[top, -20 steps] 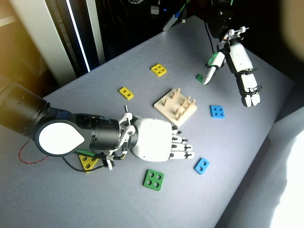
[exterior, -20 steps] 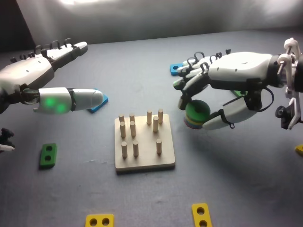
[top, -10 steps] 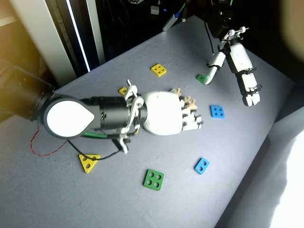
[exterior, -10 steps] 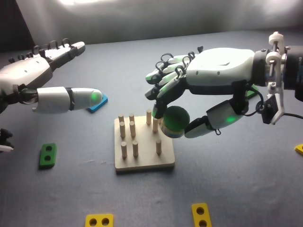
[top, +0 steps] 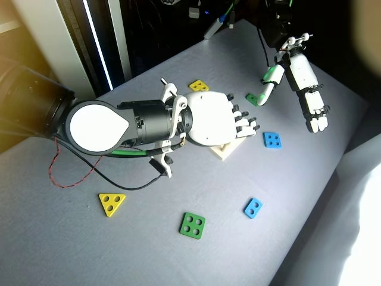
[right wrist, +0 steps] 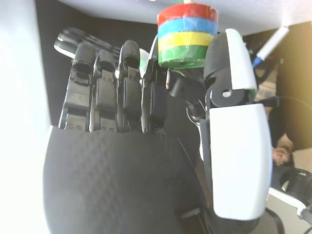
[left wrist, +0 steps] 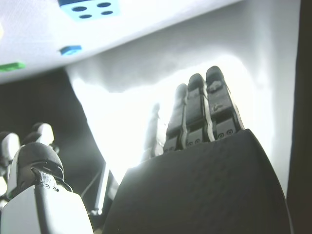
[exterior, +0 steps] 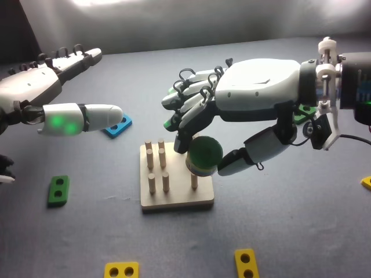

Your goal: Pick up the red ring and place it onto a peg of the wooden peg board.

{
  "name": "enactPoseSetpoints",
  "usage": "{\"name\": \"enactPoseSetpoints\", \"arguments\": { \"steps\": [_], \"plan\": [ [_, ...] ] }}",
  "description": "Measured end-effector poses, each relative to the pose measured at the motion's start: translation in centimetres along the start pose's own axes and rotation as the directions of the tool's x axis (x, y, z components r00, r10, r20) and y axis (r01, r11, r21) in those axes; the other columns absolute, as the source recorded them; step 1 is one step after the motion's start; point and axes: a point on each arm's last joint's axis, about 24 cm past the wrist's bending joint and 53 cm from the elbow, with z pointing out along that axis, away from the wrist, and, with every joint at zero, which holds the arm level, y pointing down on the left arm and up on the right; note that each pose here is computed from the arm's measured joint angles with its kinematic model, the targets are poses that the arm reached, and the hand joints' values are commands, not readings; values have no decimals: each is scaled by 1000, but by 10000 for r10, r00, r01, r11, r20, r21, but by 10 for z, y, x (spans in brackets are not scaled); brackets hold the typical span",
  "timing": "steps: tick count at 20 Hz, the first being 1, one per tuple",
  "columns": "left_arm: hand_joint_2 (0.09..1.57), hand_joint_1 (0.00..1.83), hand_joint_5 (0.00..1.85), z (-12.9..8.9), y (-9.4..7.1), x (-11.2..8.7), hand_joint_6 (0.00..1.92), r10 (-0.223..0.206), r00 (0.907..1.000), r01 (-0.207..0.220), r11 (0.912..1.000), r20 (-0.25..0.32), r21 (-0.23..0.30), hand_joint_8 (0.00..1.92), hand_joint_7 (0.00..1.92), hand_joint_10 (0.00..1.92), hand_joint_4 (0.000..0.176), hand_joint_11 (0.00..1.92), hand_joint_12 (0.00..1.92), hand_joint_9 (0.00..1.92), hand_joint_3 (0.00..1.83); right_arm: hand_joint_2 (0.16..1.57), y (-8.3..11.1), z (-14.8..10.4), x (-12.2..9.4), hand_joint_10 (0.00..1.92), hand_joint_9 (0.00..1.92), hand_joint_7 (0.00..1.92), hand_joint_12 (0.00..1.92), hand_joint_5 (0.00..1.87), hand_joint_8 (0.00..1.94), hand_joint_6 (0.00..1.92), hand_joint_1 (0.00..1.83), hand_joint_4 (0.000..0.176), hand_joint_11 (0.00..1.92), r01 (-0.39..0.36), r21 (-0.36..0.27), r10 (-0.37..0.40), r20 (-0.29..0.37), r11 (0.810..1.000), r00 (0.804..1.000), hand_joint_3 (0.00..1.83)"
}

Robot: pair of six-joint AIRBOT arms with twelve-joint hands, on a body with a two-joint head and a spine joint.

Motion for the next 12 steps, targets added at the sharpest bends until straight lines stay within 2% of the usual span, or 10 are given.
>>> {"name": "enactPoseSetpoints", "arguments": {
  "steps": [2,4,5,6,7,8,9,11,12],
  "plan": [
    [905,239,0,1,-2,0,0,-13,10000,13,10000,-1,37,0,0,0,167,0,0,0,0,1133,1,1,-1,3,176,466,378,938,4,1065,1147,0,0,103,6,-103,-6,9999,9999,0],
    [908,221,0,2,-5,-2,0,-2,10000,2,9999,32,114,0,0,0,149,0,0,0,0,1134,2,2,-2,1,171,449,153,937,4,1072,1121,0,0,65,-10,-65,18,10000,10000,1],
    [914,231,0,3,-5,-2,0,33,10000,-33,9999,28,121,0,0,0,161,0,0,0,2,1131,2,3,0,0,172,451,41,943,3,1066,1109,0,0,115,-4,-115,-30,9999,9999,0],
    [908,230,0,3,-5,-2,0,22,10000,-22,10000,21,97,0,0,0,173,0,0,0,0,1130,2,5,3,1,174,457,7,946,4,1063,1108,0,0,205,9,-205,-121,9998,9997,0],
    [910,225,0,3,-5,-2,0,19,10000,-19,10000,21,92,0,0,0,163,0,0,0,1,1130,2,6,4,3,179,461,11,948,4,1057,1122,0,16,215,-3,-215,-144,9998,9997,0],
    [906,222,0,3,-5,-2,0,6,10000,-7,10000,21,98,0,0,0,160,0,0,0,0,1132,3,7,5,2,179,461,11,943,3,1061,1127,0,12,203,-40,-204,-161,9998,9997,1],
    [904,229,0,3,-6,-2,0,15,10000,-15,9999,27,118,0,0,0,165,0,0,0,0,1128,5,10,7,3,184,467,16,953,4,1047,1125,0,15,193,-92,-195,-193,9998,9996,0],
    [905,230,0,4,-6,-2,0,8,10000,-8,9999,14,115,0,0,0,152,0,0,0,0,1127,8,13,8,2,186,468,0,956,2,1046,1125,0,0,265,-165,-269,-251,9995,9993,1],
    [898,240,0,4,-7,-2,0,23,10000,-23,9999,10,145,0,0,0,162,0,0,0,0,1124,8,13,8,3,191,471,6,963,2,1034,1131,0,10,253,-186,-258,-253,9995,9993,0]
  ]
}}
